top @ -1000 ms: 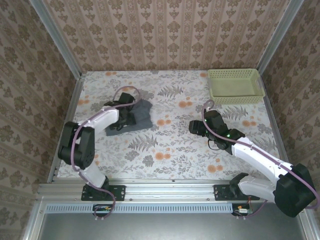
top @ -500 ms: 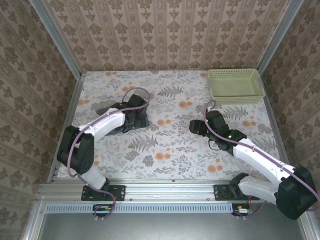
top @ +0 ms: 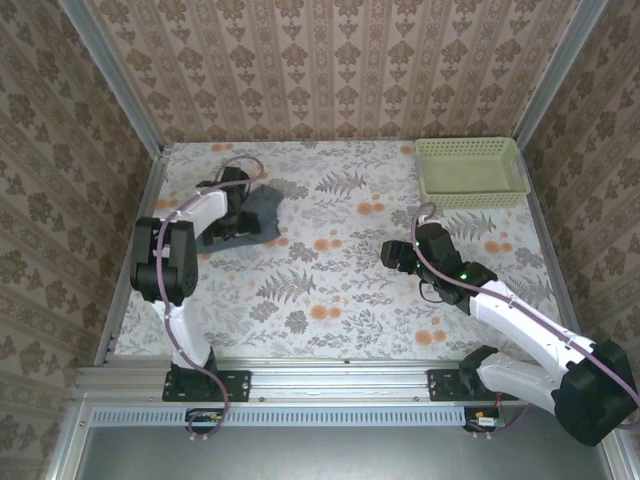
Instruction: Fold the inside-out t-shirt
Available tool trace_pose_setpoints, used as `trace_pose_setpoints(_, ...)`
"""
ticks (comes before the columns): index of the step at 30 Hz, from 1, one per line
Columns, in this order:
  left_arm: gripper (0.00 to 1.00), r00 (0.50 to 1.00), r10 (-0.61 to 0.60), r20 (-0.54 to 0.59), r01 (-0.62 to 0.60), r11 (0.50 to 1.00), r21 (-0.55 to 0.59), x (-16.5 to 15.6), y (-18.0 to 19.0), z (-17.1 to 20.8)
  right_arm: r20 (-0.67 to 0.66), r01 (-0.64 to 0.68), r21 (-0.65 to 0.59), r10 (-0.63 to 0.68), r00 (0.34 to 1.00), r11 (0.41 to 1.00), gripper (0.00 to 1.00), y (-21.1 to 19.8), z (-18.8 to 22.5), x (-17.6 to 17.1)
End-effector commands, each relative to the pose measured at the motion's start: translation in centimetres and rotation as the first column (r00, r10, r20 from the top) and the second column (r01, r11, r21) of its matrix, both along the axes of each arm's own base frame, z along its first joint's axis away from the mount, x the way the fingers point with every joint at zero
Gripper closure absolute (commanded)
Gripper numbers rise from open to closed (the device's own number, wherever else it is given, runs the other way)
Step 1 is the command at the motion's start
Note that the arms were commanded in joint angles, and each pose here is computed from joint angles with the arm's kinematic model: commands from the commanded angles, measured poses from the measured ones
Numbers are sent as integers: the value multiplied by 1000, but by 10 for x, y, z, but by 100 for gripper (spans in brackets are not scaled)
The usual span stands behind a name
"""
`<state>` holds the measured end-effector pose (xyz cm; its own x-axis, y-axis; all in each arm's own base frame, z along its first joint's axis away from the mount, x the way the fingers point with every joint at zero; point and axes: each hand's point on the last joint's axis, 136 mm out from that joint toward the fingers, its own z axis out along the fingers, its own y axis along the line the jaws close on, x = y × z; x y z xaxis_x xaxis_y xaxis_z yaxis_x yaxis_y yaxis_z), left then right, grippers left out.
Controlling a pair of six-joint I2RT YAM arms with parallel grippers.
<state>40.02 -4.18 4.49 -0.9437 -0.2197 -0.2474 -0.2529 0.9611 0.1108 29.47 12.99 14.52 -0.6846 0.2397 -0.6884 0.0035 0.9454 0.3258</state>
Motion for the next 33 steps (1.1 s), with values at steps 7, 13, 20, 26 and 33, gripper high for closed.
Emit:
trace_pose_setpoints(7,0,991,-78,-108,99,973,207,58,63,-3,3,27,-43,-27,1000,999,20,-13,8,-3)
trace_pose_setpoints(13,0,985,-142,-100,165,946,280,91,92,4,3,47,-71,-46,999,996,19,-24,10,-10)
trace_pose_setpoints(20,0,982,-185,-44,189,927,325,125,121,24,0,72,-75,-72,997,995,19,-33,11,-17)
trace_pose_setpoints(26,0,972,-233,-19,225,905,361,146,120,42,6,83,-70,-83,997,994,19,-37,17,-23)
trace_pose_setpoints(33,0,948,-271,165,171,874,455,132,84,126,79,172,-150,-162,984,974,14,-61,40,-18)
